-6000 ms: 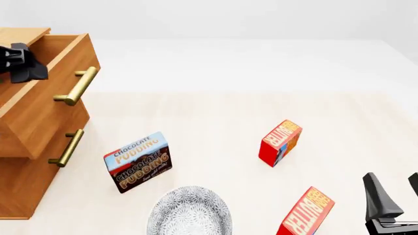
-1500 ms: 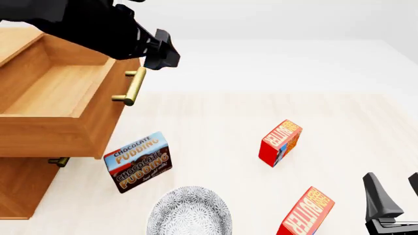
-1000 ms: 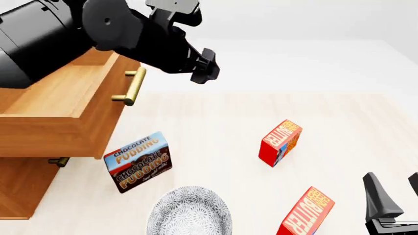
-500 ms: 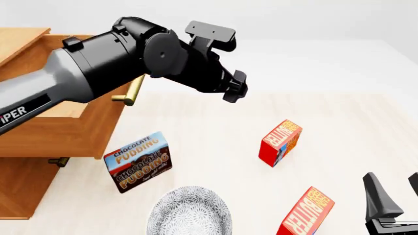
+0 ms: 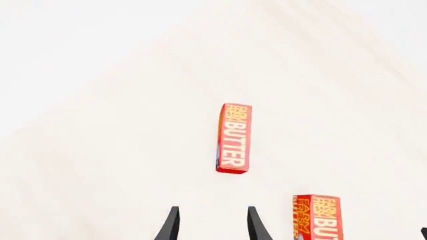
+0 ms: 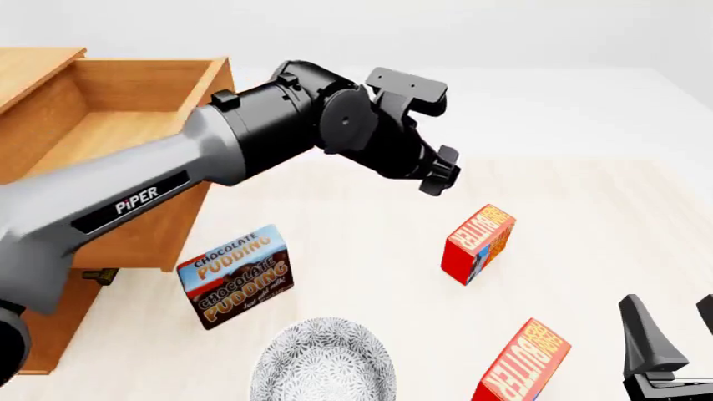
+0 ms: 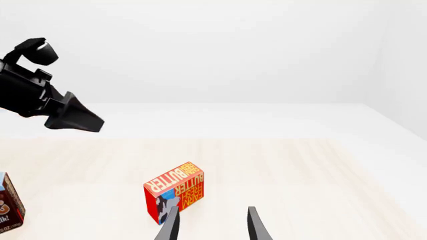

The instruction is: Put the butter at the front in the top drawer of the cabinet and close it.

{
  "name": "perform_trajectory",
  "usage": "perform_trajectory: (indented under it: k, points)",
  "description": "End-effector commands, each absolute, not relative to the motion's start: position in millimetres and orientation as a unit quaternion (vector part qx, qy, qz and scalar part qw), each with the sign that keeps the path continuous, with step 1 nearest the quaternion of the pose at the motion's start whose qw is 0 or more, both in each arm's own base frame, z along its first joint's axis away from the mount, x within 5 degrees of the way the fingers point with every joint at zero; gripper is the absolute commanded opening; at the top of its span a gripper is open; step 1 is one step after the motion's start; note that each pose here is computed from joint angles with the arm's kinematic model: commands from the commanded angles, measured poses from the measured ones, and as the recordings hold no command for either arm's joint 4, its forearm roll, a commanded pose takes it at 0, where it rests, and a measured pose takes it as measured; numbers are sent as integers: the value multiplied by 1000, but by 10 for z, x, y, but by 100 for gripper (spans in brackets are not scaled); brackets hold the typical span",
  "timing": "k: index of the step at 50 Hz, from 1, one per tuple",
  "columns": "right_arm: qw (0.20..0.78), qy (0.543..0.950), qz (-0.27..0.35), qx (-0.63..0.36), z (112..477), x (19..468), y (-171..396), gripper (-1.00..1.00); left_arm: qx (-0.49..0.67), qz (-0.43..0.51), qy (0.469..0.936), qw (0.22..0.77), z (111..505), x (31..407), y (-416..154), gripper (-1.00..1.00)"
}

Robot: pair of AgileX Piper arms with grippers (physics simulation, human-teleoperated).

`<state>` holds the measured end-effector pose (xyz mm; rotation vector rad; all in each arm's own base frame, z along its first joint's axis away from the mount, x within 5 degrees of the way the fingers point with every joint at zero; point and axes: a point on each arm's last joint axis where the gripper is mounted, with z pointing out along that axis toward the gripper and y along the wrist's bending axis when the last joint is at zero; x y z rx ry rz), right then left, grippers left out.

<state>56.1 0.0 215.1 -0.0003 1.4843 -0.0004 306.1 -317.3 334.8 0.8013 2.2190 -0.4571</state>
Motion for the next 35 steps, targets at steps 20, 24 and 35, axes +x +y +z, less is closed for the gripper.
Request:
perform_trajectory:
  k: [20, 24, 35]
  points:
    - [737, 676, 0, 0, 2147, 562, 0, 100, 318, -173, 871, 331, 2898, 3319, -3633, 100]
    - [737, 676, 0, 0, 2147, 562, 0, 100, 320, -172, 871, 330, 2859, 3345, -3678, 100]
    - [737, 676, 0, 0, 2147, 562, 0, 100, 325, -171, 873, 323, 2751, 3385, -3800, 100]
